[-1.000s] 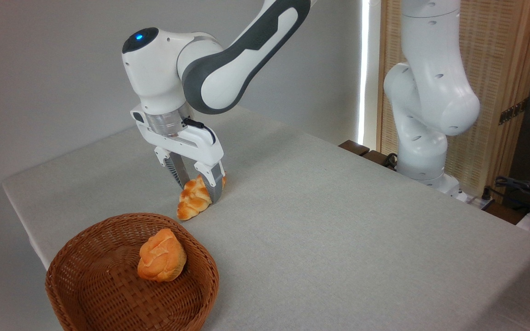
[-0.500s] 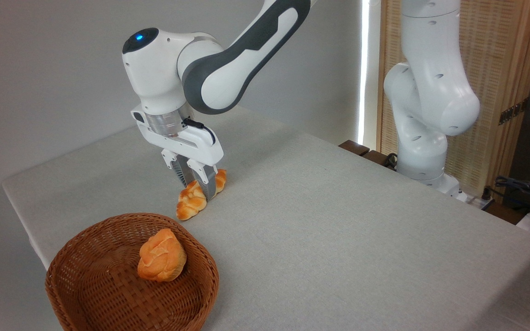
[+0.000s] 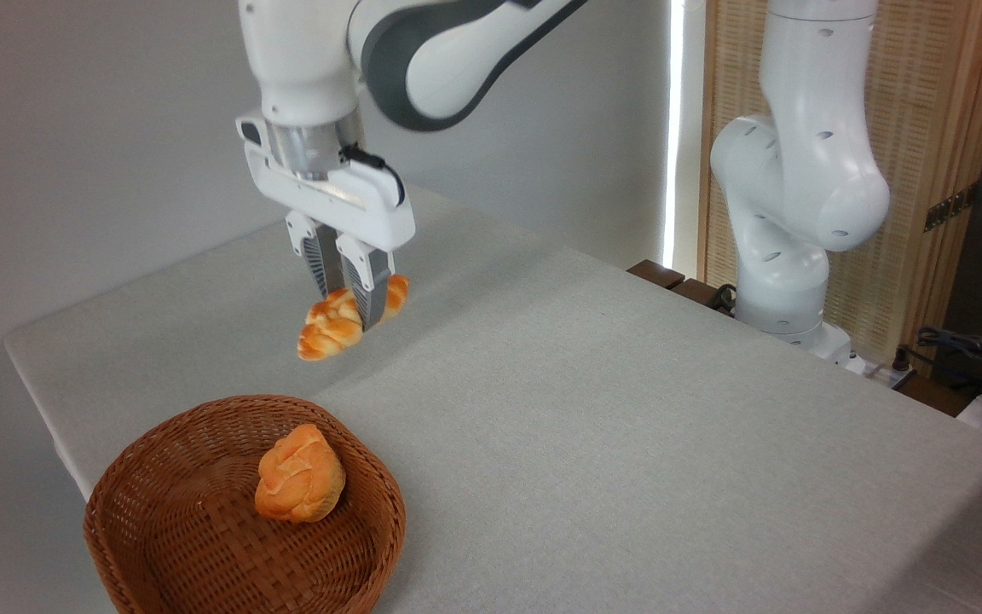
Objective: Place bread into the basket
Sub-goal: 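Lift the bread roll and carry it over the wicker basket, then lower the roll into the basket beside the round bun and release it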
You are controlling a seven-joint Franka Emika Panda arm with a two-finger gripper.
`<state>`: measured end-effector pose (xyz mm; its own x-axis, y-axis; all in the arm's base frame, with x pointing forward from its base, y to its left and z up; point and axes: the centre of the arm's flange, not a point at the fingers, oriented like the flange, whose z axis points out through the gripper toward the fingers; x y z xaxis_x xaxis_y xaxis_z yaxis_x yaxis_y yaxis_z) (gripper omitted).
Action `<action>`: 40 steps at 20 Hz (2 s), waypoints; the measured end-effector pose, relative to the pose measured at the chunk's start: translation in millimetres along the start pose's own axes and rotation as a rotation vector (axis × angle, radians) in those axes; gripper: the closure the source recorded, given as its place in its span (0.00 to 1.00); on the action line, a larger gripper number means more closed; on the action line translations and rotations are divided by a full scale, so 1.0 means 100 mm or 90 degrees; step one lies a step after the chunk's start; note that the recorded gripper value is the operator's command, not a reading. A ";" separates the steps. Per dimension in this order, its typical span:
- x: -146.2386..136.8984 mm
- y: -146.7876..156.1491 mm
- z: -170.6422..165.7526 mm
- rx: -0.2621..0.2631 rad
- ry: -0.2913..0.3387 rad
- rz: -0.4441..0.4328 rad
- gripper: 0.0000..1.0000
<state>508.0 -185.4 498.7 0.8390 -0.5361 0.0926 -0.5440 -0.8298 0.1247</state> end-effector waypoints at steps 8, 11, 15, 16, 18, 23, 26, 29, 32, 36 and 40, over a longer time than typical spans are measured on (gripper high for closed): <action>0.01 -0.60 -0.44 0.048 0.105 0.081 0.44; 0.03 -0.81 -0.50 0.079 0.150 0.093 0.25; 0.24 -0.98 -0.35 0.130 0.216 0.095 0.00; 0.29 -1.03 -0.29 0.141 0.228 0.092 0.00; 0.36 -1.15 -0.15 0.161 0.247 0.084 0.00; 0.41 -1.25 0.04 0.170 0.245 0.078 0.00; 0.41 -1.26 0.06 0.170 0.242 0.077 0.00; 0.41 -1.27 0.12 0.168 0.236 0.076 0.00; 0.41 -1.28 0.13 0.168 0.235 0.076 0.00; 0.41 -1.28 0.12 0.168 0.236 0.074 0.00; 0.39 -1.36 0.06 0.170 0.238 0.056 0.00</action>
<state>615.2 -94.5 479.4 0.7014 -0.5545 0.4478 -0.5506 -0.8205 -0.1536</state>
